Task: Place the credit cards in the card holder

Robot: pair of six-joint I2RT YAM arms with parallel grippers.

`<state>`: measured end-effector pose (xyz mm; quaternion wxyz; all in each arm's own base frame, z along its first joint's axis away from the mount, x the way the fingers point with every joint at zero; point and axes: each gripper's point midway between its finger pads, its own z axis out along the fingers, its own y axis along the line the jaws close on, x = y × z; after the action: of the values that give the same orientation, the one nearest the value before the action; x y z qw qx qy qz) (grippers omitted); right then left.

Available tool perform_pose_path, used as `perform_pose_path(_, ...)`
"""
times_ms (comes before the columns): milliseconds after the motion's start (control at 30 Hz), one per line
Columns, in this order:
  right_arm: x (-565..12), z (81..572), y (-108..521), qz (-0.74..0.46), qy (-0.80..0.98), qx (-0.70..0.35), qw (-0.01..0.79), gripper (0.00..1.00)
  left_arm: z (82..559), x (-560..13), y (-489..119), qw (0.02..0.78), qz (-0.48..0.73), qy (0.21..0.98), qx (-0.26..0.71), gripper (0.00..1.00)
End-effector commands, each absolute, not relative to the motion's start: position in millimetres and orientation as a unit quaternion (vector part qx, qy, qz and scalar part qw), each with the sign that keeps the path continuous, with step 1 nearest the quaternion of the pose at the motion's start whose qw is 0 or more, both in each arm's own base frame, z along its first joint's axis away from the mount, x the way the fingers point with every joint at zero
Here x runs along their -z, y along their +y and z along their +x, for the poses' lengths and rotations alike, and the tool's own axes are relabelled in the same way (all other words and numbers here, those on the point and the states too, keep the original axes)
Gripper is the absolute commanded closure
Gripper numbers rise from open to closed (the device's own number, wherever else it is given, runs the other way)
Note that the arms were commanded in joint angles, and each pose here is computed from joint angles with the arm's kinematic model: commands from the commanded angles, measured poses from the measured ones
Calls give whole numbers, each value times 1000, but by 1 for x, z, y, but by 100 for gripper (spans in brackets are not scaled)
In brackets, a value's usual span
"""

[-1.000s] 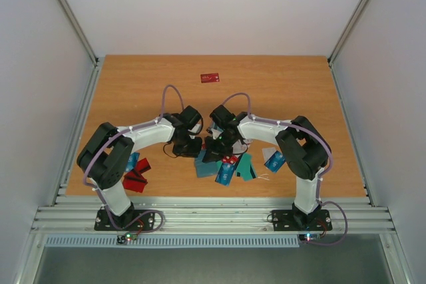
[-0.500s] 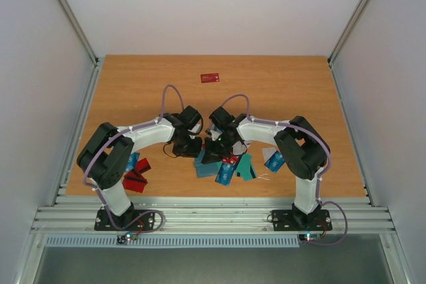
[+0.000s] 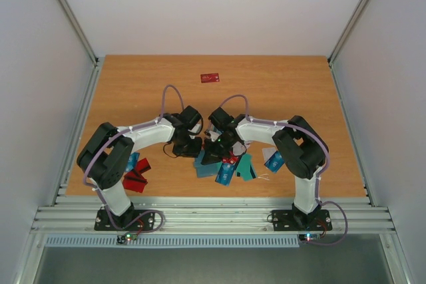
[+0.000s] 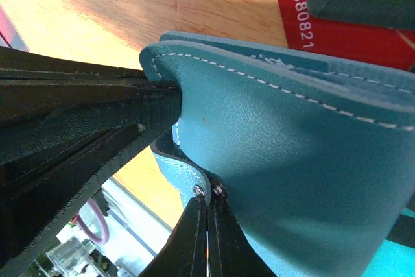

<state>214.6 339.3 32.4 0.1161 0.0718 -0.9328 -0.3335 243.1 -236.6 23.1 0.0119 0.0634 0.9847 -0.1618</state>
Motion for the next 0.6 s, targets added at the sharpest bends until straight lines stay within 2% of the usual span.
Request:
perform_pose_path(0, -13, 213, 321, 70, -953, 276, 107, 99, 228, -1, -213, -16, 55, 992, 111, 100)
perform_pose_path(200, -38, 218, 329, 80, -947, 299, 87, 99, 229, -1, -213, -15, 56, 992, 111, 100)
perform_pose_path(567, -44, 223, 334, 85, -944, 308, 81, 99, 229, 0, -213, -17, 58, 992, 111, 100)
